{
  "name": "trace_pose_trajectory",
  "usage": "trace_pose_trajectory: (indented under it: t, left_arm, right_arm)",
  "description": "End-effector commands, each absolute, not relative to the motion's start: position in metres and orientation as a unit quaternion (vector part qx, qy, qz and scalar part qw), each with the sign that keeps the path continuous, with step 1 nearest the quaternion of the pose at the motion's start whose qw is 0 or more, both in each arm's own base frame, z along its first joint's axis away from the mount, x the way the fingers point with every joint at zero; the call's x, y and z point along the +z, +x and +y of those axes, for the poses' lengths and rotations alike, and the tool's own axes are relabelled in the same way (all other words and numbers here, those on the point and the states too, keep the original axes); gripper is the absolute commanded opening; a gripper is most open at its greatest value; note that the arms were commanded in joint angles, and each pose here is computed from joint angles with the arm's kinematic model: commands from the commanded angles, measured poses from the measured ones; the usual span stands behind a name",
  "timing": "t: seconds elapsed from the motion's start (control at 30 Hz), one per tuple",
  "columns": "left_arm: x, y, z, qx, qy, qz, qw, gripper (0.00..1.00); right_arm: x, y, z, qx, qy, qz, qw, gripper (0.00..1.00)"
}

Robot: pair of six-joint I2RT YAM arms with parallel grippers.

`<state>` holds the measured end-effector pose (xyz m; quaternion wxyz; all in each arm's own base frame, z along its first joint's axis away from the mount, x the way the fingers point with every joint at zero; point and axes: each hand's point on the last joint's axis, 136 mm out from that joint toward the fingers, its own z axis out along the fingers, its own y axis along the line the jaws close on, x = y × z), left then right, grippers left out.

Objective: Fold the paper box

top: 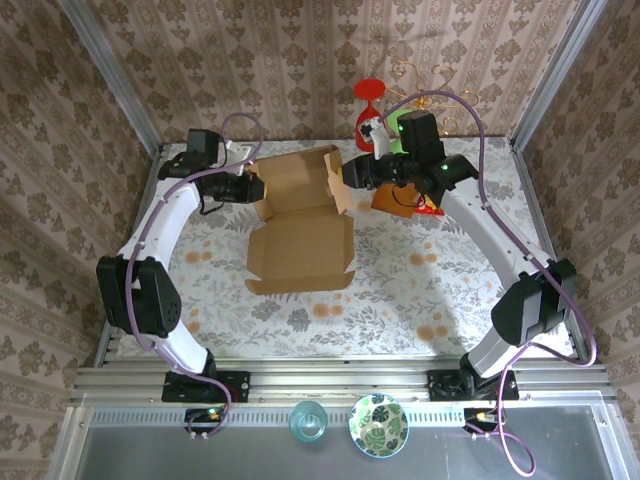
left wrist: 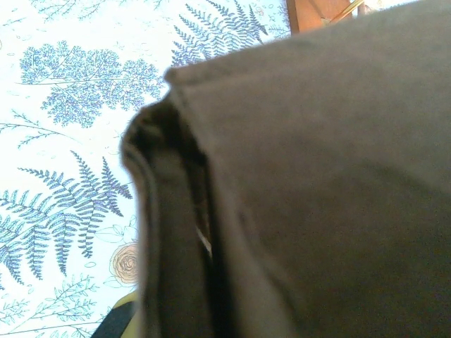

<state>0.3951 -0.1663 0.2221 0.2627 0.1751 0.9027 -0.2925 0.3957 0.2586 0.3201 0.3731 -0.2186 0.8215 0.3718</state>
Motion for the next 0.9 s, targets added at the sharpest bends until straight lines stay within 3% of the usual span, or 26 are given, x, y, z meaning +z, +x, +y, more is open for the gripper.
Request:
trace_pose_trajectory:
  t: [0.0,0.5,0.87]
  left_arm:
    - [0.228,0.396,-0.171,-0.295,0.189,0.899,0.263,0.0]
    - [0.232,0.393,-0.176,-0.293,0.196,0.897,0.266,0.0]
    - [0.233,0.392,-0.177,-0.291,0.198,0.897,0.266,0.0]
  right_arm:
    - [0.33,0.395,0.263,0.376,-0.229,0.814,0.378,0.38]
    - [0.306,0.425,0.264,0.234,-0.239,0.852,0.403,0.46]
    - [0.29,0.443,0.257,0.095,-0.227,0.877,0.413,0.42]
